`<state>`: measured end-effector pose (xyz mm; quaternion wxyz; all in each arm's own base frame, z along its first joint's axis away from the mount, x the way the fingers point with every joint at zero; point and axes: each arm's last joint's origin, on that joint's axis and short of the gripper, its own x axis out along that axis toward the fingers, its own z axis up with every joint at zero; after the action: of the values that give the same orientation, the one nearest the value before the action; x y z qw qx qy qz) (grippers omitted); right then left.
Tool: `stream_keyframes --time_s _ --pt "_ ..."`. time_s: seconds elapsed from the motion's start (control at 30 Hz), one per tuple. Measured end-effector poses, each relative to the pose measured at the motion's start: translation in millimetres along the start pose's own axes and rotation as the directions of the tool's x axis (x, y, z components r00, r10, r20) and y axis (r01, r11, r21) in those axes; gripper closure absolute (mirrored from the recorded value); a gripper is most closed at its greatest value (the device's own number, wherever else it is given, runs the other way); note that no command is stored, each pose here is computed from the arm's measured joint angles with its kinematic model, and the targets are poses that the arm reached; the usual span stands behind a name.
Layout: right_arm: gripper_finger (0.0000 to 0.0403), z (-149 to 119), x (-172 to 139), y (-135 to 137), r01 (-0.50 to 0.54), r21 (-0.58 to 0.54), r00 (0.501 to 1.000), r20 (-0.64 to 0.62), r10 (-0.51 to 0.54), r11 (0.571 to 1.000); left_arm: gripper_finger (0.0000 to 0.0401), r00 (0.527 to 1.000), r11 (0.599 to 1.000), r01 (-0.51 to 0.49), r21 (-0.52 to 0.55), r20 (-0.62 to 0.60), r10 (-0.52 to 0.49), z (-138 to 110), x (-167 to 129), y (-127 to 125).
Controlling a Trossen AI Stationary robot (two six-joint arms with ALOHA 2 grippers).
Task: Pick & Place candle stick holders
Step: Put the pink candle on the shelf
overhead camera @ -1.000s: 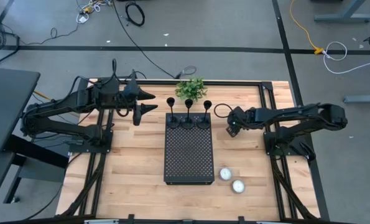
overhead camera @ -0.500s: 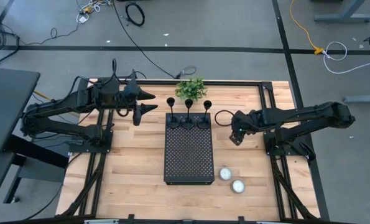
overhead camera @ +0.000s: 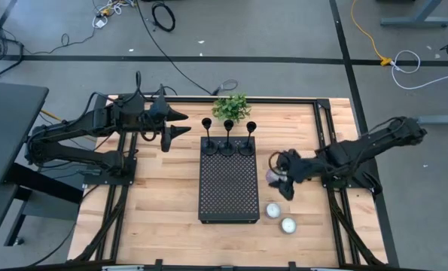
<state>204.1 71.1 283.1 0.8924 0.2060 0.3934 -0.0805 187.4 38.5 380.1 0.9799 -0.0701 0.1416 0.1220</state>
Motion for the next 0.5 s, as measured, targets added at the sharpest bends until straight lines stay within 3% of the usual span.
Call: stream_keyframes --time_s 0.2,0.5 --pt "0.0117 -7.2 -0.8 38.0 -0.156 -0.118 0.98 0.109 0.169 0.981 0.0192 1.0 1.0 0.0 -0.001 0.0 0.0 0.0 0.0 0.1" --pt "0.0117 -20.0 11.3 71.0 -0.117 -0.218 0.951 0.255 0.172 0.969 0.0192 0.994 0.998 0.062 -0.011 -0.087 -0.063 -8.4 -0.7 -5.3"
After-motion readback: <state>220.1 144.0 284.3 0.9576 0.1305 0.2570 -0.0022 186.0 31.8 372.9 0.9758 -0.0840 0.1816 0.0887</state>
